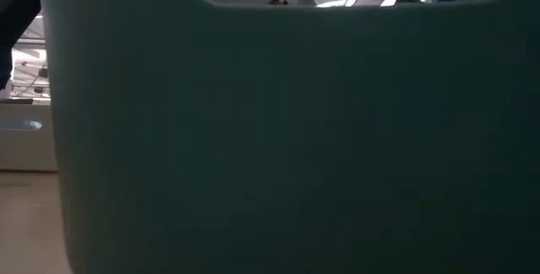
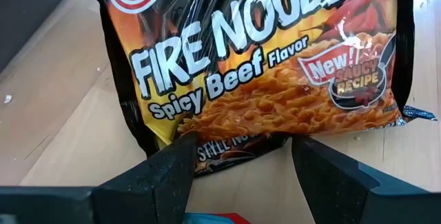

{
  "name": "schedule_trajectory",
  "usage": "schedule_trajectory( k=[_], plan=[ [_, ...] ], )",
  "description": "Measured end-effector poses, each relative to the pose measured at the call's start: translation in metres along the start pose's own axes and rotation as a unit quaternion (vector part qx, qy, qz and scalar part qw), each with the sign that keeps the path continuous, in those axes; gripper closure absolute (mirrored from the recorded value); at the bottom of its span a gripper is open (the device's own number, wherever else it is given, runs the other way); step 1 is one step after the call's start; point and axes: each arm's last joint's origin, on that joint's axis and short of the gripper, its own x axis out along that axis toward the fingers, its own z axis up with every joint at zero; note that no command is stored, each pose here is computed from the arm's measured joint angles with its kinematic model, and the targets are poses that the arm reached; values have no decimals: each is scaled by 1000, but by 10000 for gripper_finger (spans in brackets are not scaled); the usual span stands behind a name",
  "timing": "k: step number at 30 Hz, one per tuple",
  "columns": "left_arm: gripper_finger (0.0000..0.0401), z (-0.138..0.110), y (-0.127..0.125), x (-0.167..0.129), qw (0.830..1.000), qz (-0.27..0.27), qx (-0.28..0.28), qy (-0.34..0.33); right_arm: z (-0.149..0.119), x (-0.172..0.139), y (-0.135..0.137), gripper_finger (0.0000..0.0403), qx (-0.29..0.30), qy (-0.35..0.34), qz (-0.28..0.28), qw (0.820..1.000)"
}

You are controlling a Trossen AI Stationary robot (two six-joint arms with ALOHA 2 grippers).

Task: Sort Maruchan noodles
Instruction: Put the black noodle pack into the black bin

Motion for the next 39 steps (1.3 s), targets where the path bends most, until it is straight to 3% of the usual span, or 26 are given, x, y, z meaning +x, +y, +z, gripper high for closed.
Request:
schedule_trajectory(
  k=[9,13,22,32,39],
  plan=[
    [168,0,0,0,1000,0,1,0,8,-3,-8,121,75,-10,70,995],
    [168,0,0,0,1000,1,1,0,5,5,-10,114,112,8,67,991],
    [168,0,0,0,1000,0,0,-3,3,33,-14,122,148,36,125,980],
    [168,2,0,0,1000,-2,3,-9,1,45,-13,126,148,38,124,980],
    [168,2,1,0,1000,-1,2,-9,1,47,-2,186,135,40,134,981]
  ],
)
